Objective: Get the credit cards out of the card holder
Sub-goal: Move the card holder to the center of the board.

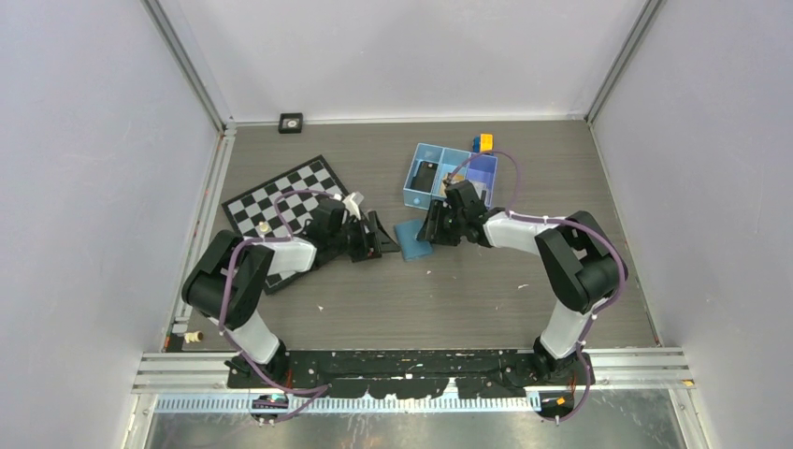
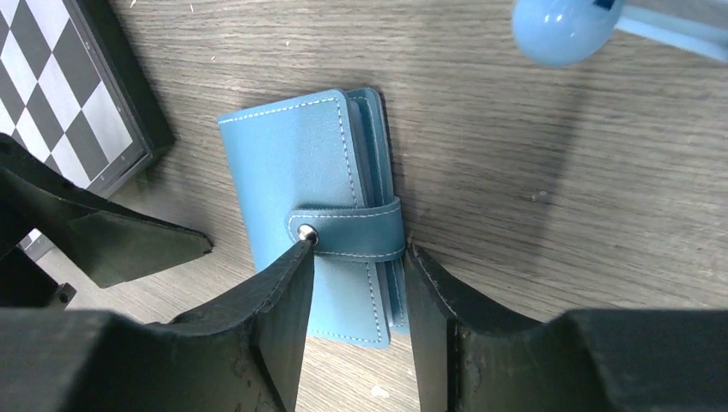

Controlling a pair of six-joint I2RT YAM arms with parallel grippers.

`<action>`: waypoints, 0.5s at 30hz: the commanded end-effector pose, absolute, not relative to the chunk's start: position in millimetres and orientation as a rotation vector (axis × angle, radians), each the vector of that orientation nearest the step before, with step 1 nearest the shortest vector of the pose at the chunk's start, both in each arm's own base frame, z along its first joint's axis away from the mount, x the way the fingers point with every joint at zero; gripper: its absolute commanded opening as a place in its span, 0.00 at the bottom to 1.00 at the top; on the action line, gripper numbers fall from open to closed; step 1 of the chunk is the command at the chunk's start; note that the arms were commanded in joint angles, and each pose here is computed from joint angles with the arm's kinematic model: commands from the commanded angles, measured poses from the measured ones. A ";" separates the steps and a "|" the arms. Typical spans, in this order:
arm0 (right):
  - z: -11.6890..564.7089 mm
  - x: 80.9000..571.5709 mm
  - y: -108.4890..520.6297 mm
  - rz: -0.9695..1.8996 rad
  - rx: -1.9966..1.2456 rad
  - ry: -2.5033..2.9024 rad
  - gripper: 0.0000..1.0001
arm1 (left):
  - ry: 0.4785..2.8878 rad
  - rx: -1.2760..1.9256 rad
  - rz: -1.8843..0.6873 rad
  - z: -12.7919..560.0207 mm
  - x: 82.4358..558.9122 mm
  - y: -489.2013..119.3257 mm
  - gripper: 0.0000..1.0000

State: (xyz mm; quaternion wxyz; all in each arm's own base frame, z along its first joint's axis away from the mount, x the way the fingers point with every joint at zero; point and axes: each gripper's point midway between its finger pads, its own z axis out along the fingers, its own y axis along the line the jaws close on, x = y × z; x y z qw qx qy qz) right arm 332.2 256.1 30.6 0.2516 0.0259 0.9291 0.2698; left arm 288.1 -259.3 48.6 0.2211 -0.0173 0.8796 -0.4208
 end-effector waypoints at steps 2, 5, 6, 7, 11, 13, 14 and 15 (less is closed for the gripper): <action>35.5 329.9 272.9 0.795 0.066 2.519 0.47 | 2.335 -0.044 -1.230 63.6 304.2 -272.4 0.73; 31.9 327.0 278.7 0.791 0.067 2.533 0.45 | 2.354 -0.060 -1.225 56.9 306.8 -273.4 0.72; 31.0 325.7 281.9 0.799 0.066 2.538 0.44 | 2.362 -0.069 -1.221 53.2 307.5 -273.7 0.72; 30.2 324.3 284.9 0.800 0.059 2.542 0.44 | 2.363 -0.074 -1.220 51.1 308.8 -274.2 0.70; 28.9 319.9 294.6 0.797 0.036 2.548 0.43 | 2.365 -0.087 -1.228 45.0 312.3 -276.6 0.65; 28.8 319.3 296.8 0.798 0.037 2.547 0.41 | 2.351 -0.077 -1.242 48.2 313.0 -277.8 0.58; 29.0 318.8 298.2 0.804 0.037 2.550 0.40 | 2.343 -0.072 -1.246 50.8 312.6 -278.0 0.54; 29.6 318.0 299.5 0.814 0.037 2.551 0.40 | 2.328 -0.064 -1.252 54.1 312.7 -278.4 0.49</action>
